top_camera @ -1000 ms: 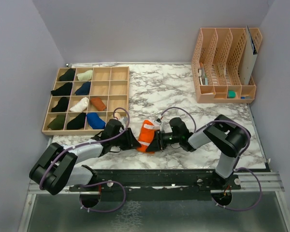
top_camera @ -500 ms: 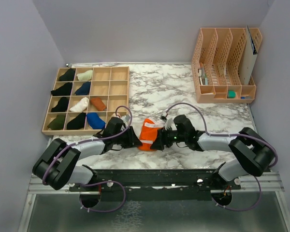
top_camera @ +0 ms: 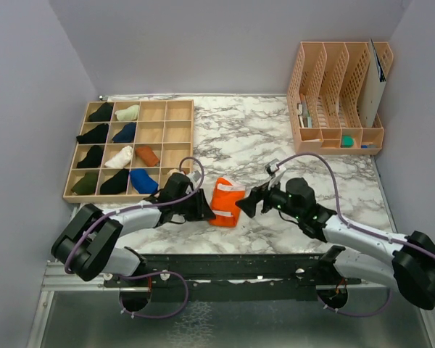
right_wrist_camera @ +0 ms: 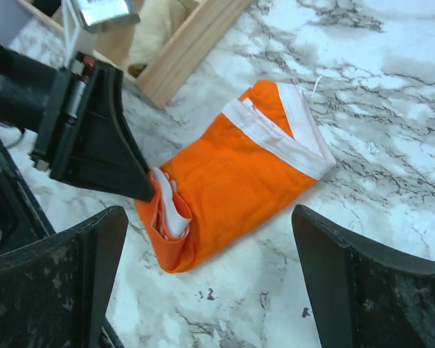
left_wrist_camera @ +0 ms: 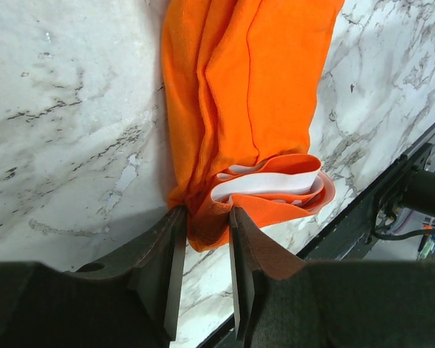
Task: Roll the underwear
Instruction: Roll the underwear to the center of the board.
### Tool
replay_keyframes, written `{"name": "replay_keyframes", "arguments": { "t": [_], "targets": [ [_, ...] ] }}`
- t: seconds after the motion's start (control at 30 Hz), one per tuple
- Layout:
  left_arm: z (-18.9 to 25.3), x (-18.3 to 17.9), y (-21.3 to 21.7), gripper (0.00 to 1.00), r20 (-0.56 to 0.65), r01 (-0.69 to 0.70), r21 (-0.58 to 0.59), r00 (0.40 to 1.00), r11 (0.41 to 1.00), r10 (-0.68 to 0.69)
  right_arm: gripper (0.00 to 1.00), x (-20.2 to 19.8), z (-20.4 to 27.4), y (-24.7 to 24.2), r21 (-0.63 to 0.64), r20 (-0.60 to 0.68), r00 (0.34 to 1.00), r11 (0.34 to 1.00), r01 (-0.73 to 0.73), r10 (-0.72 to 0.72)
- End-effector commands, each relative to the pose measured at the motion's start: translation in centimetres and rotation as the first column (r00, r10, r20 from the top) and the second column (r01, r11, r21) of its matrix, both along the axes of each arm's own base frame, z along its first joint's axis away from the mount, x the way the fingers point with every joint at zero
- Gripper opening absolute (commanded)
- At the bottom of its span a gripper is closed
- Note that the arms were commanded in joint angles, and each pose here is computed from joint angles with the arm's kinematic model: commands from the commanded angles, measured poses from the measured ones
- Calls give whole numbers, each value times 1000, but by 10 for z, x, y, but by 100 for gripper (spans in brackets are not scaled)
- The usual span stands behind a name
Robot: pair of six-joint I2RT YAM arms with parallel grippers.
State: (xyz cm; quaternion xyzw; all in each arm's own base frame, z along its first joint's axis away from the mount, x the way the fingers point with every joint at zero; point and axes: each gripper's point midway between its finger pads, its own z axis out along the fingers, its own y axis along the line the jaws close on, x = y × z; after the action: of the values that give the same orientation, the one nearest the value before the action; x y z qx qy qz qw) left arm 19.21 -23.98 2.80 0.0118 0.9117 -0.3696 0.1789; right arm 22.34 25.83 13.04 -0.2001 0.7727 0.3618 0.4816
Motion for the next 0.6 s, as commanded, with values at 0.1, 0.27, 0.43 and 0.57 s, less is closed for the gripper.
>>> {"name": "replay_keyframes", "arguments": {
  "t": [0.1,0.27,0.43,0.57],
  "targets": [
    [-24,-16,16,36,-87,33,130,996,991,-22,73,-33,4,14,-102,400,871,958,-269,287],
    [-23,-15,15,36,-92,39,140,995,989,-26,62,-67,-20,42,-534,548,530,759,-374,647],
    [-24,-14,14,36,-102,54,148,994,988,-39,58,-68,-41,51,-727,537,355,633,-266,765],
    [-24,-13,14,36,-105,53,150,994,987,-37,53,-69,-54,61,-774,505,303,579,-257,808]
  ]
}}
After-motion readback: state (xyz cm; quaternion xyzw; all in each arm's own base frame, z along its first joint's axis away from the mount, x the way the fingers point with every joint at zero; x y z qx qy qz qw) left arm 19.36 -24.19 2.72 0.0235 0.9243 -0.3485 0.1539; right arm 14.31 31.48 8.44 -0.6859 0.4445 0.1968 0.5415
